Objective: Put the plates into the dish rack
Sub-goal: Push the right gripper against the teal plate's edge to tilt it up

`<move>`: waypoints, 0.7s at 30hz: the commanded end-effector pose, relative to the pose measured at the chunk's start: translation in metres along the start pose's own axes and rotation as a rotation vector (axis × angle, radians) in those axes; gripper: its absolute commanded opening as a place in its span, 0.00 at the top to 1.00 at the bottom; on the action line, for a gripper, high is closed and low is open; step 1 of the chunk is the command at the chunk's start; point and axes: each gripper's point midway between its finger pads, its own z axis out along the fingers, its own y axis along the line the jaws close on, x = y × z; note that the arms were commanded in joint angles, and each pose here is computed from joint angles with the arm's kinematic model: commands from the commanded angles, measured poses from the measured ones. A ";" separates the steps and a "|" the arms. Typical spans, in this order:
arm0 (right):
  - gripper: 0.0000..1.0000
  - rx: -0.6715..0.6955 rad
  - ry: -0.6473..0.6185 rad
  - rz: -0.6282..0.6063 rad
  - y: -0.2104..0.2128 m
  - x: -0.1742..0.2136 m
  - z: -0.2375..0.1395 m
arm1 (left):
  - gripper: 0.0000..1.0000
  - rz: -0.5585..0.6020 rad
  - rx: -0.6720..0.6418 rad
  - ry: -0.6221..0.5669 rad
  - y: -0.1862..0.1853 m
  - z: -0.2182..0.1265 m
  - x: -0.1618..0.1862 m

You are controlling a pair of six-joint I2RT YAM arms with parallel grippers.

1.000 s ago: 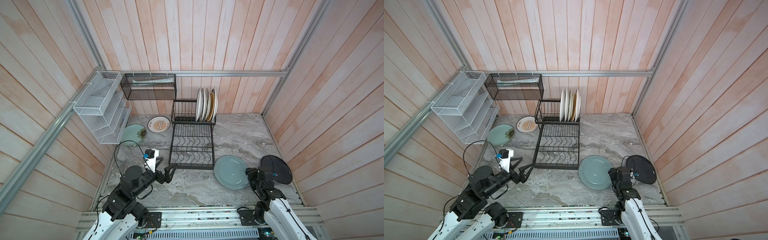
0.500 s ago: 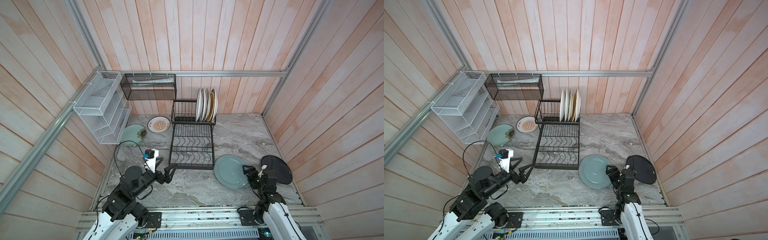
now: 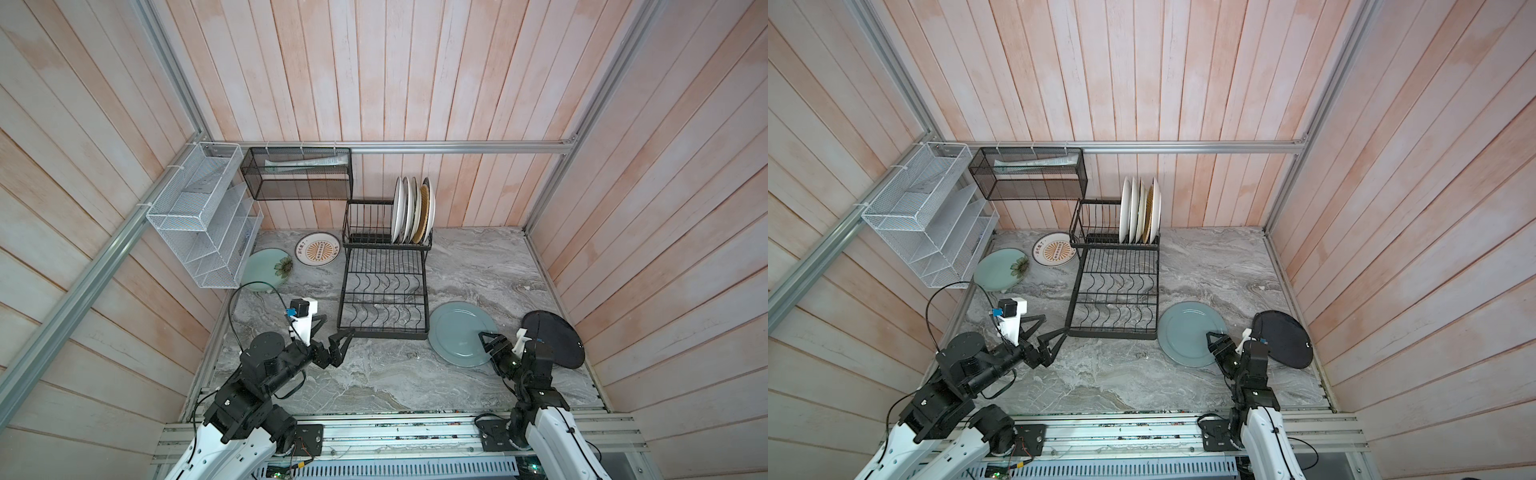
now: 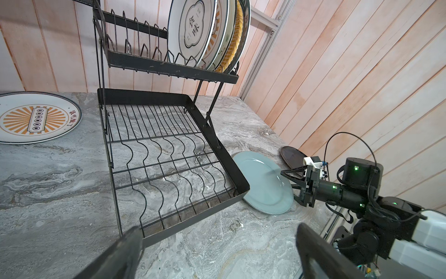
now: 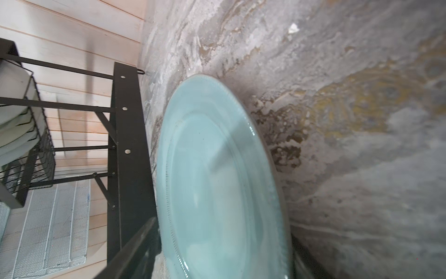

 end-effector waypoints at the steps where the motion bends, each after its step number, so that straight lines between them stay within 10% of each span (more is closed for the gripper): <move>1: 0.31 -0.044 0.030 0.007 -0.013 0.016 0.003 | 0.00 -0.005 -0.010 0.014 0.003 0.002 0.006; 21: 0.50 -0.096 0.012 -0.065 -0.004 0.013 0.004 | 0.00 -0.002 -0.015 0.022 0.004 0.003 0.007</move>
